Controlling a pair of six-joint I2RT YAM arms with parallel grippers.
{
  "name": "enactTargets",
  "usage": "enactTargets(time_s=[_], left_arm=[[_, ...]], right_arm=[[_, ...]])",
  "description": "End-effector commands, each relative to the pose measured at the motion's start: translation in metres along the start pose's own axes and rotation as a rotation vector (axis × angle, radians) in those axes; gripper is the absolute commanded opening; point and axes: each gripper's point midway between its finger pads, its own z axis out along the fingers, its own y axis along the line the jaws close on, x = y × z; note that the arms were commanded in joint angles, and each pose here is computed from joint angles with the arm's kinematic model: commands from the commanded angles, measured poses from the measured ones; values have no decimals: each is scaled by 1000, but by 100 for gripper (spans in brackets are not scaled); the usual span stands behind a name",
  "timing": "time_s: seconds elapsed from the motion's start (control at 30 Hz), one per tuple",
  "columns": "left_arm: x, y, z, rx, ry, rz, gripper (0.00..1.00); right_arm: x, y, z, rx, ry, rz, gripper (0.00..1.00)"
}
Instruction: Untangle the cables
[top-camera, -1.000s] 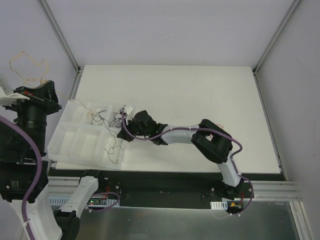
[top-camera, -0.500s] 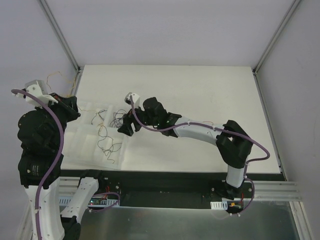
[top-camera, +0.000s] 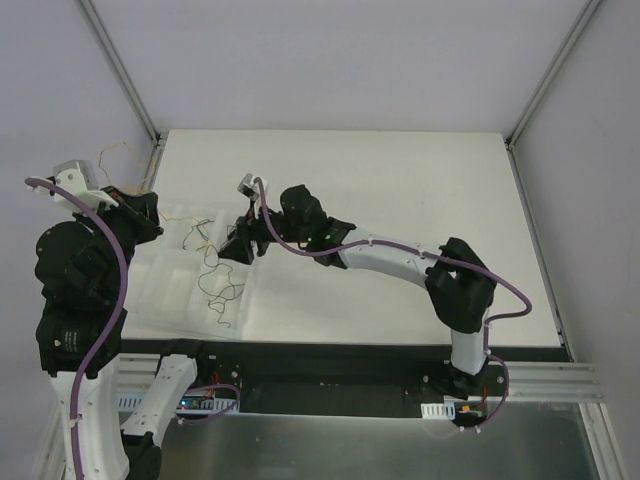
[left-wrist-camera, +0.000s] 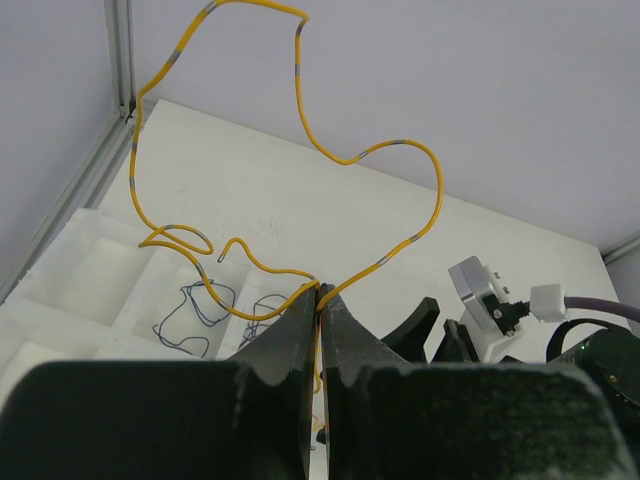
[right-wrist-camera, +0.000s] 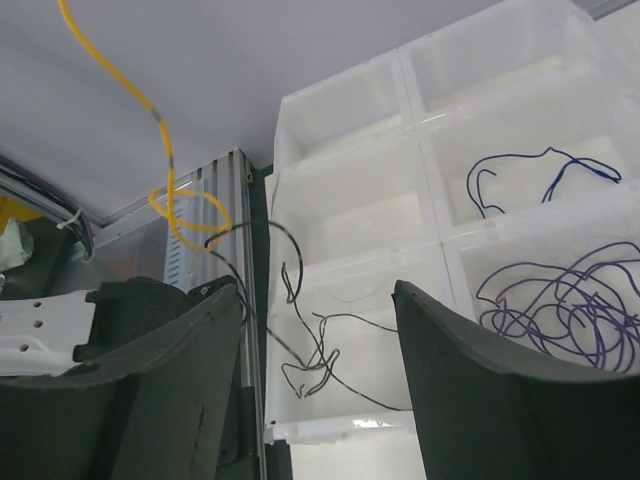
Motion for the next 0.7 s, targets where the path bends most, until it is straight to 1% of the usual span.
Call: enactTargets(time_s=[0.0, 0.1, 0.2, 0.37, 0.4, 0.47, 0.5, 0.53, 0.57, 0.63, 0.67], left_arm=[[-14, -14, -2, 60, -36, -16, 0], [-15, -14, -2, 61, -37, -18, 0], [-16, -16, -2, 68, -38, -19, 0], [-17, -17, -2, 70, -38, -24, 0], [-17, -18, -2, 73, -37, -27, 0], [-16, -19, 0, 78, -30, -37, 0], [-15, -20, 1, 82, -26, -41, 0], [-15, -21, 2, 86, -24, -46, 0], [-14, -21, 3, 85, -20, -53, 0], [-20, -21, 4, 72, -38, -71, 0], [-30, -20, 3, 56, -71, -92, 0]], right_arm=[[-29, 25, 12, -105, -83, -11, 65], [-28, 21, 17, -94, -74, -18, 62], [-24, 20, 21, -99, -57, -17, 52], [-20, 31, 31, -138, -49, -31, 42], [-21, 35, 34, -155, -49, -32, 38], [-21, 40, 40, -170, -54, -36, 27], [-22, 41, 43, -173, -64, -34, 24], [-25, 41, 46, -170, -76, -29, 14], [-25, 40, 49, -158, -85, -15, 0], [-15, 20, 53, -61, -92, 44, 0], [-6, 7, 53, 1, -105, 68, 0]])
